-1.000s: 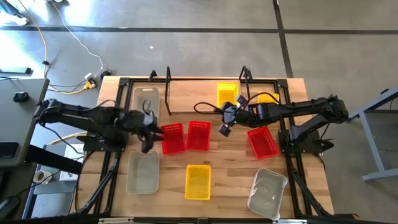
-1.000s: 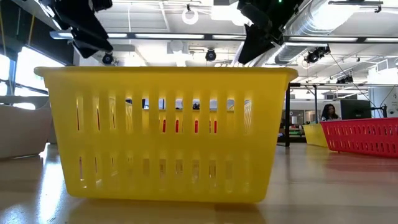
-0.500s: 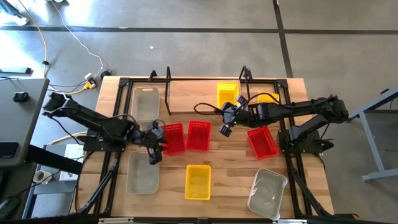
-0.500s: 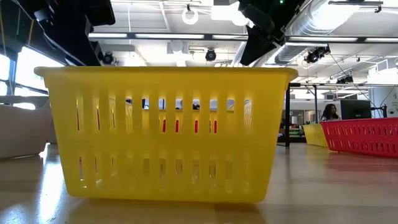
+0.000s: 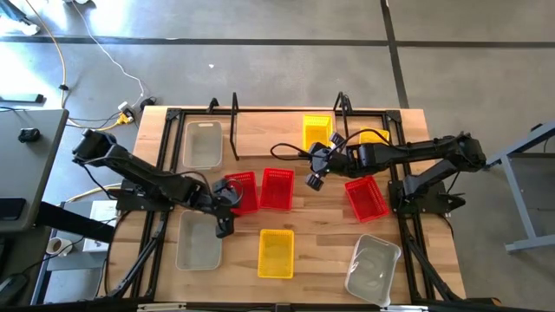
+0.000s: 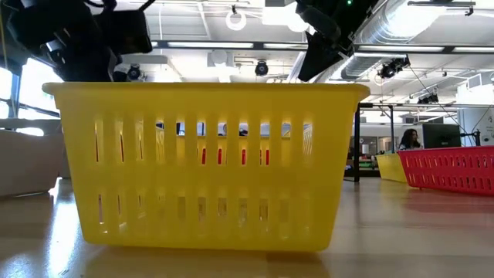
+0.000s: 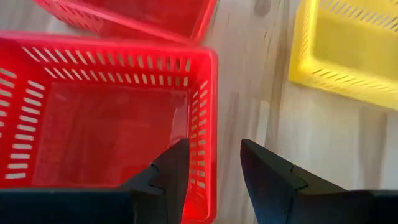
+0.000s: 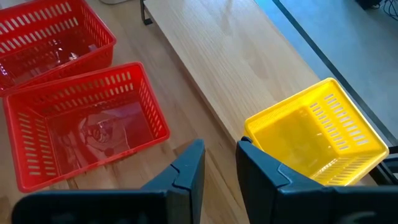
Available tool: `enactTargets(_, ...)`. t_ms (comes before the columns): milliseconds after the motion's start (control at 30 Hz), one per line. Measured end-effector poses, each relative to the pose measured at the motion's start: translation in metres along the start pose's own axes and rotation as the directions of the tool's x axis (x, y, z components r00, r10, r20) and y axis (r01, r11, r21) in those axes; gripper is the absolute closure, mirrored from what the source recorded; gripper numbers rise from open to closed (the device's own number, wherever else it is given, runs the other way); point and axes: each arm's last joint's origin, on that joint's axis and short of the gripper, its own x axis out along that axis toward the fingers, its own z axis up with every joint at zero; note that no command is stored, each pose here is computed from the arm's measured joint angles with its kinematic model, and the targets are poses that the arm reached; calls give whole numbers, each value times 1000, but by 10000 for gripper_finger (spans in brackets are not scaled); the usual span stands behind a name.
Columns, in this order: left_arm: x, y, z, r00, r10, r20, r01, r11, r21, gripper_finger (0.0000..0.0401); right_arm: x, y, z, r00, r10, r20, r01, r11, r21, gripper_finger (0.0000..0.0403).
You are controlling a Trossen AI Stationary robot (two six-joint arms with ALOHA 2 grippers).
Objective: Stack baskets on shelf by color
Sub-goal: Put the left red bin on the shelf
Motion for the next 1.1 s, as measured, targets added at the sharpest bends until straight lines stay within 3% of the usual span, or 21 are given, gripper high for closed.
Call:
enactTargets(467,26,-1,-9,994,77,-79,-80,996,-32,272,0,0,0,1000,-1,-3,1,1000,-1,326)
enactTargets(600,28,-1,-10,993,81,-89,-84,996,-29,305,0,0,-1,1000,-2,-6,2,1000,-3,326)
enactTargets(800,28,-2,-10,993,74,-94,-77,997,-28,388,0,0,-1,1000,-2,-6,2,1000,-3,326)
enactTargets(1100,25,-2,-9,994,35,-104,-39,999,-34,398,0,0,-1,1000,-1,-7,1,1000,-3,326)
